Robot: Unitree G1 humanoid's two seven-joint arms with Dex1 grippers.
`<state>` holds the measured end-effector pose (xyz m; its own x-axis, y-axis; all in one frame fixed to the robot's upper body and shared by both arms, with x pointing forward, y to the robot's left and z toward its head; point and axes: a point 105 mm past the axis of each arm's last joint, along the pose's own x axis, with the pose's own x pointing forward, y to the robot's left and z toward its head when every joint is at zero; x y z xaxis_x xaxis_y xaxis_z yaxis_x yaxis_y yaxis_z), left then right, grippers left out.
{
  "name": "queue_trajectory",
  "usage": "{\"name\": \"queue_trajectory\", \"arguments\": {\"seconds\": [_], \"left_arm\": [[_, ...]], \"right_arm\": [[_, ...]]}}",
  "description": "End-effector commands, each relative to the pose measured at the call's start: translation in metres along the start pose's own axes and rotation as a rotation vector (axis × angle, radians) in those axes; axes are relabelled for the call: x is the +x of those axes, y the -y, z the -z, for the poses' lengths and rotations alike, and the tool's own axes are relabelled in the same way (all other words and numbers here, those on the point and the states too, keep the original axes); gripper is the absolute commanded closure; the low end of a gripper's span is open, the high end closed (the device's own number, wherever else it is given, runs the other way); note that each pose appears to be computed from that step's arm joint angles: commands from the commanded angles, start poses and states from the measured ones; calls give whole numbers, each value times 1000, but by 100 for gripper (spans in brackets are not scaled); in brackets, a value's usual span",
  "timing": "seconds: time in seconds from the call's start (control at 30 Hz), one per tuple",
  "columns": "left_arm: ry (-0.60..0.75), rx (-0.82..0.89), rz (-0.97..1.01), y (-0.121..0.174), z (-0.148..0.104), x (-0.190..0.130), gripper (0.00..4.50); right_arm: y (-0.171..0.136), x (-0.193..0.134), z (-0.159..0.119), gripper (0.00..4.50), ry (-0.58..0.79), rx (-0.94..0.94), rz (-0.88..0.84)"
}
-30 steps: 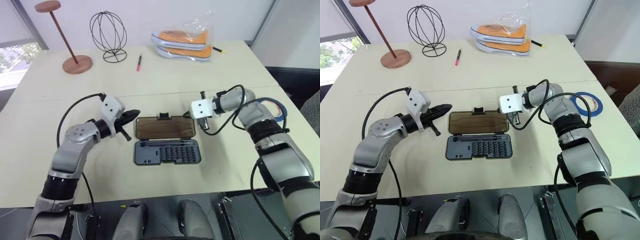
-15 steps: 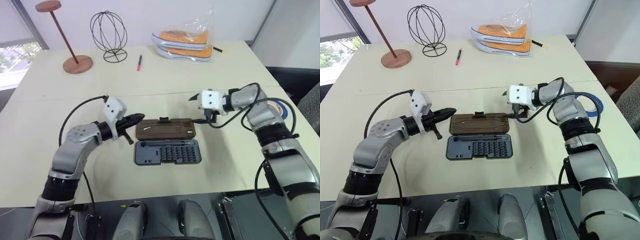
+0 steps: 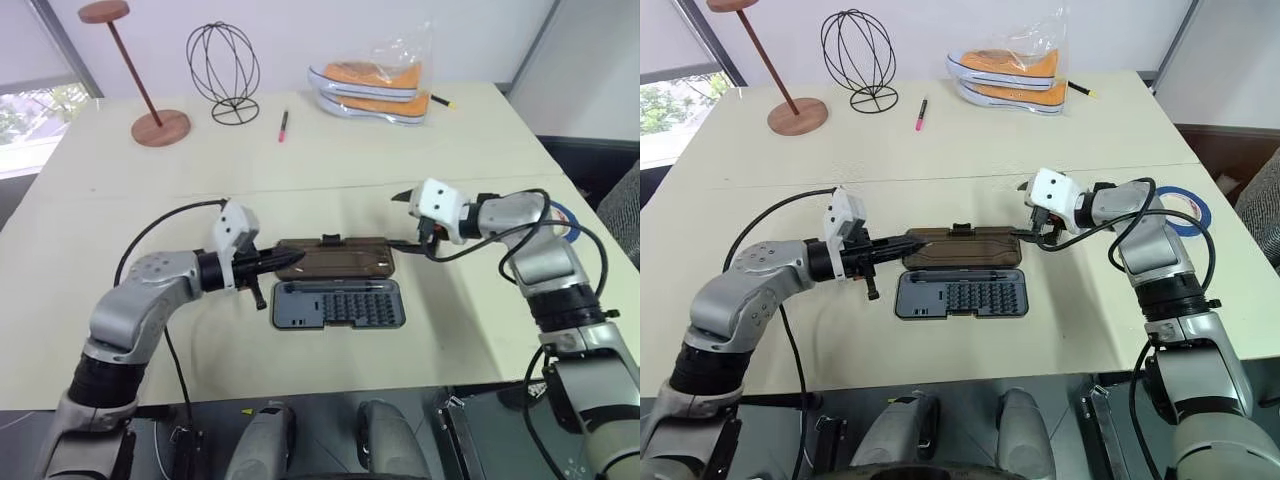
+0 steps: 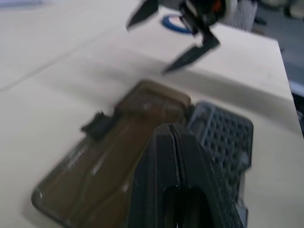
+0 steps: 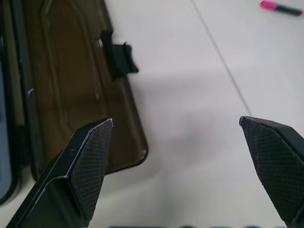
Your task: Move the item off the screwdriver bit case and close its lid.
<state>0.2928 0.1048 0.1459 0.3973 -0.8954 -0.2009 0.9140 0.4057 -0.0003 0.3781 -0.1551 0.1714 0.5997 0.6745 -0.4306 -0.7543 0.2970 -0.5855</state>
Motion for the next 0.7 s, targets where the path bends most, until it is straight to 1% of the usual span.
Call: {"name": "queue_trajectory", "arguments": {"seconds": [0.03, 0.2, 0.4, 0.53, 0.6, 0.7], "left_arm": [[-27, 4, 48, 6, 7, 0, 450], [-108, 3, 108, 12, 24, -10, 450], [-171, -18, 122, 8, 42, -23, 450], [-200, -48, 112, 0, 59, -27, 450], [-205, -48, 106, -4, 63, -29, 450], [-190, -42, 102, -6, 59, -28, 450]], "right_arm": [[10, 1, -17, 4, 45, -37, 39], [11, 16, -24, 4, 58, -64, 25], [15, 36, -26, 4, 49, -76, 17], [11, 47, -24, 4, 25, -84, -38], [9, 52, -24, 4, 17, -99, -62], [7, 54, -24, 4, 16, -115, -90]]}}
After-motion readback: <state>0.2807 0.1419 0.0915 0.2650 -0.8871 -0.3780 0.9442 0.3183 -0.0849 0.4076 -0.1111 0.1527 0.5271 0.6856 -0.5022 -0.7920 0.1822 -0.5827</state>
